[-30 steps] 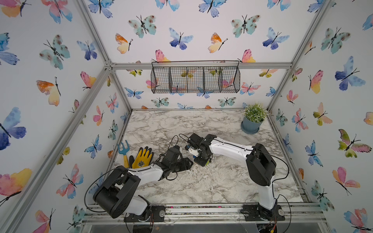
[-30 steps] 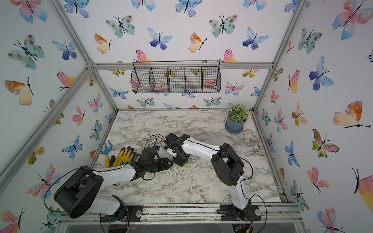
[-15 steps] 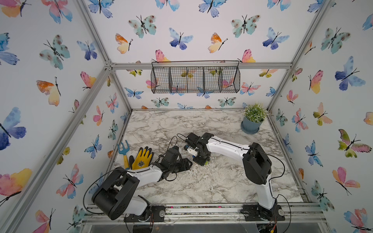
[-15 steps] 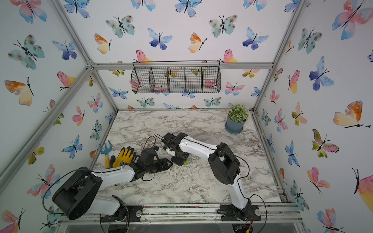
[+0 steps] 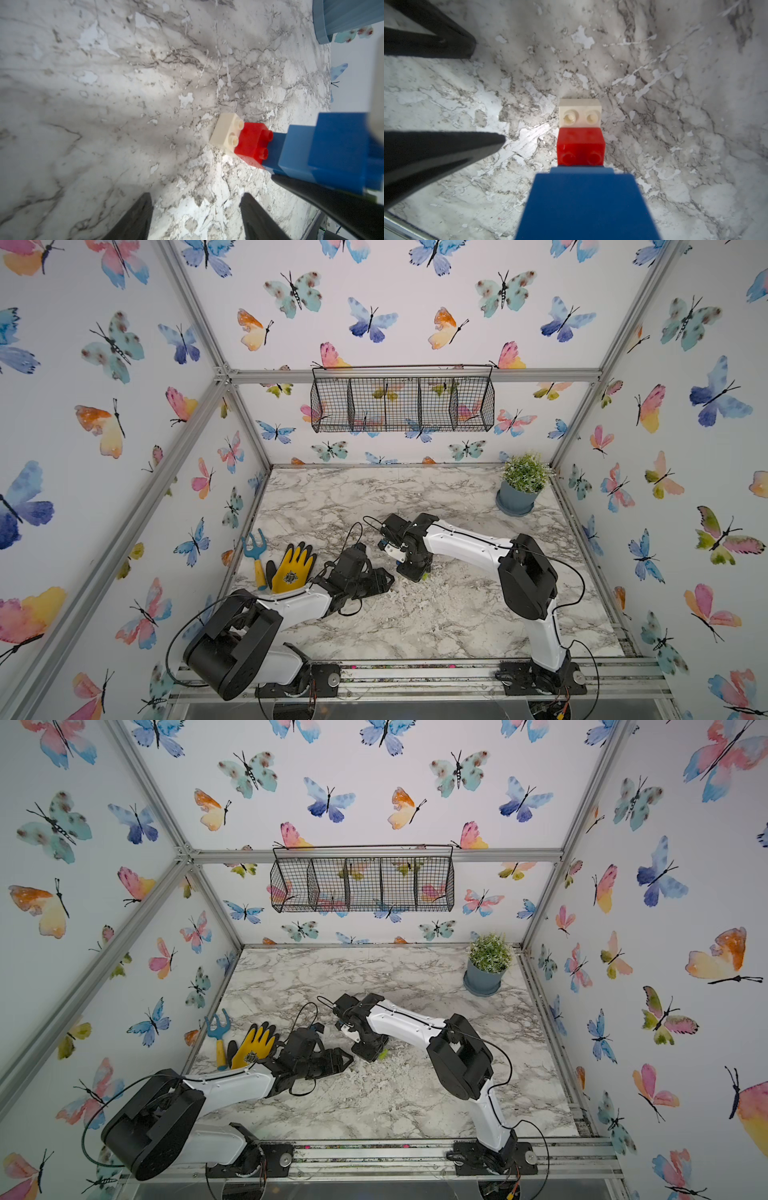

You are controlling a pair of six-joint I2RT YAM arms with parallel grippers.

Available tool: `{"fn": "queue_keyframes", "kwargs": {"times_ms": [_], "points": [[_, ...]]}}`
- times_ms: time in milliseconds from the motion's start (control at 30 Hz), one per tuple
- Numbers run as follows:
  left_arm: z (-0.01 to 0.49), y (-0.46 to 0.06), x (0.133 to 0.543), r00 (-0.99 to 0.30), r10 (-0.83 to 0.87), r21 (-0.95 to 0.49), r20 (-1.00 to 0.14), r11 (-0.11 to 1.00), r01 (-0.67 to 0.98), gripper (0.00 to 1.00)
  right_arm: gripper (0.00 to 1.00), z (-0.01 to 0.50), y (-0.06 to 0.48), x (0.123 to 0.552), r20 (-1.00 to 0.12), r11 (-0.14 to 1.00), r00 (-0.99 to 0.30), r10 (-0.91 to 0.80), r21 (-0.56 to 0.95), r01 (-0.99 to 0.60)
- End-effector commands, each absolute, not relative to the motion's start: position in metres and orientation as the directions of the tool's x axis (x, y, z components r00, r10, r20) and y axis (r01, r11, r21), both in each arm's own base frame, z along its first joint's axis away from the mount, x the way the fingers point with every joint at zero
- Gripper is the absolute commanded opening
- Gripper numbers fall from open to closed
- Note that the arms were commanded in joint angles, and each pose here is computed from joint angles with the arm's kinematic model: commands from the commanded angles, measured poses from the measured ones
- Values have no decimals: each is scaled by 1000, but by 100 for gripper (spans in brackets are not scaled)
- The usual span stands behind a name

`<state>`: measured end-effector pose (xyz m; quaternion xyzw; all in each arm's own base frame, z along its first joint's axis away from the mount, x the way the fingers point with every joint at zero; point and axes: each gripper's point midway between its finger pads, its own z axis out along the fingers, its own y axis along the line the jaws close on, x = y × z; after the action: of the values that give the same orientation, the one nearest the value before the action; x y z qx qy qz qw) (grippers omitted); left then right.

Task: Assemble the letter y with lego
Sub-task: Place the lego brick at the center of the board.

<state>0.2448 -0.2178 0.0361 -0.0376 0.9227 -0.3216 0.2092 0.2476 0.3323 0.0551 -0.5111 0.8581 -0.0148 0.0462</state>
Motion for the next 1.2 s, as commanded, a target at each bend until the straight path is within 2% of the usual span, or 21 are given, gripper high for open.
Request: {"fn": "queue_keyframes", "kwargs": {"times_ms": [0,500,833,1167], "points": [[2,-188,215,-948,-200,-507,-250,860,-48,68,26,27,333,242,-17,481,-481,-877,-58,-875],[36,-173,224,-921,-234,-485,-311,873,-58,69,27,93,354,241,-273,482,-471,-839,32,-876],[56,-162,230,-903,-269,-491,-336,868,-76,70,28,96,352,208,-341,428,-479,-809,218,-877],[65,-150,236,-892,-293,-497,-344,863,-91,70,29,80,351,182,-342,362,-489,-803,373,-855]]}}
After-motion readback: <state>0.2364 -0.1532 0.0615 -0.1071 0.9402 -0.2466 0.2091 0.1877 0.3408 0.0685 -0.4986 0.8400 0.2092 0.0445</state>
